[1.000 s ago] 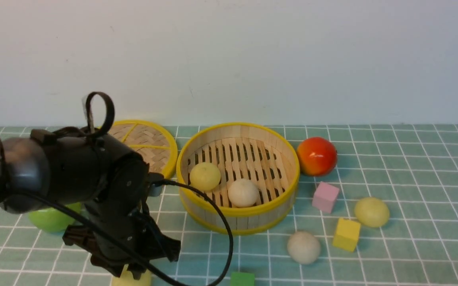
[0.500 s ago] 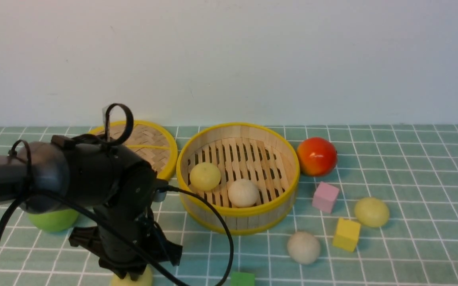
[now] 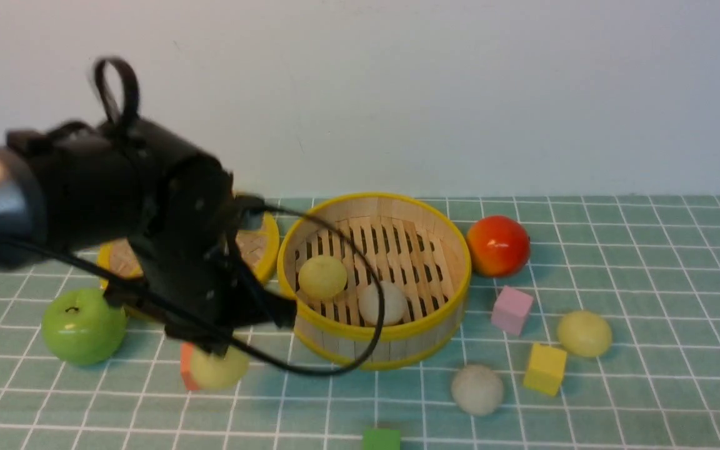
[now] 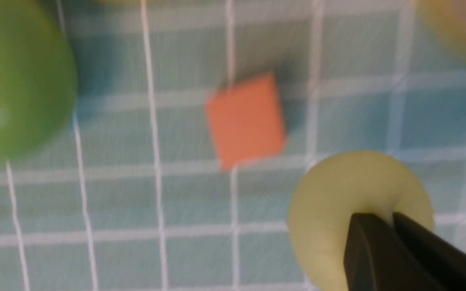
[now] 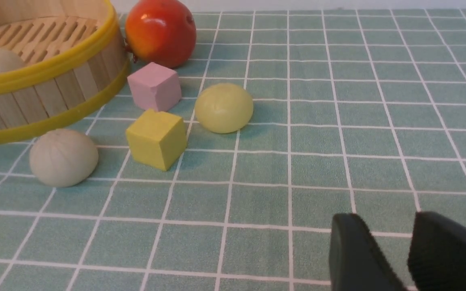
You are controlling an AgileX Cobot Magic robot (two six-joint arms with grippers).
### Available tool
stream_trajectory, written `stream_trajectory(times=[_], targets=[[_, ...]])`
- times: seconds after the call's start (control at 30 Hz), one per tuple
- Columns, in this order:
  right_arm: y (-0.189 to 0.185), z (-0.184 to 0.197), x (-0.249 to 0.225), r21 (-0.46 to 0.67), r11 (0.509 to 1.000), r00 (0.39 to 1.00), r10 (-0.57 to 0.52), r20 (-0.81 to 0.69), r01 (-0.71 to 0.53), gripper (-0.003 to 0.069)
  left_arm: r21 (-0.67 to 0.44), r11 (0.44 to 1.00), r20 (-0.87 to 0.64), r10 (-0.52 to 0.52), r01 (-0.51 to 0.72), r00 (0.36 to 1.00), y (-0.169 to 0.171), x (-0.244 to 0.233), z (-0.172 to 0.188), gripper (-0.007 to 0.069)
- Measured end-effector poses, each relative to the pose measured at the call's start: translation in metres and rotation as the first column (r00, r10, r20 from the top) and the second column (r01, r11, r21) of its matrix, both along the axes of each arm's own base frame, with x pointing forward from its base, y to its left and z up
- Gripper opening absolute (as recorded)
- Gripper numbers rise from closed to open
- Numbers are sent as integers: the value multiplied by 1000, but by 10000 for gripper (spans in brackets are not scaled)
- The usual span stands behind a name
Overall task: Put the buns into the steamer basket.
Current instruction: Use the left arm to put the steamed stuffed bun into the steamer, then use the right arm to grab a steamed stuffed bun
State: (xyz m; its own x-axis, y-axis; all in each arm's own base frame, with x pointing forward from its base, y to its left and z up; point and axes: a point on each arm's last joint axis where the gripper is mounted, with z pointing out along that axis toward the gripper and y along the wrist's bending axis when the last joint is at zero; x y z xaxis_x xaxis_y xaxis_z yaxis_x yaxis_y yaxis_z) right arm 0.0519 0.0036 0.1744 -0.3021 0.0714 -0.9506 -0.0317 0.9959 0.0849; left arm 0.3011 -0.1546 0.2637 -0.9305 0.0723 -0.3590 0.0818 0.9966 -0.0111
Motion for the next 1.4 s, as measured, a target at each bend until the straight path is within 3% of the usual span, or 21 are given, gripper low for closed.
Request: stream_trajectory(times=[0.17, 0.3, 0.57, 0.93, 1.1, 1.2, 1.3, 1.4], targets=[[0, 0, 0, 0, 1000, 1000, 0, 0, 0, 238, -82, 996, 140, -22, 34, 990, -22, 37, 46, -13], [0, 0, 0, 0, 1000, 1000, 0, 0, 0, 238, -118, 990, 176, -52, 74, 983, -49, 79, 47, -13], [0, 0, 0, 0, 1000, 1000, 0, 0, 0, 238, -118, 988, 174, -77, 98, 982, -89, 148, -8, -12], [0, 0, 0, 0, 1000, 1000, 0, 0, 0, 238, -129, 984, 232, -89, 121, 969, -103, 173, -52, 24], [0, 0, 0, 0, 1000, 1000, 0, 0, 0, 238, -116, 986, 233, -90, 119, 968, -101, 170, -43, 160], [0, 0, 0, 0, 1000, 1000, 0, 0, 0, 238, -112, 986, 245, -90, 120, 965, -97, 165, -24, 288], [0, 0, 0, 0, 1000, 1000, 0, 0, 0, 238, -110, 985, 268, -97, 131, 958, -90, 154, 11, 399], [0, 0, 0, 0, 1000, 1000, 0, 0, 0, 238, -115, 984, 293, -94, 132, 951, -79, 135, 56, 436]])
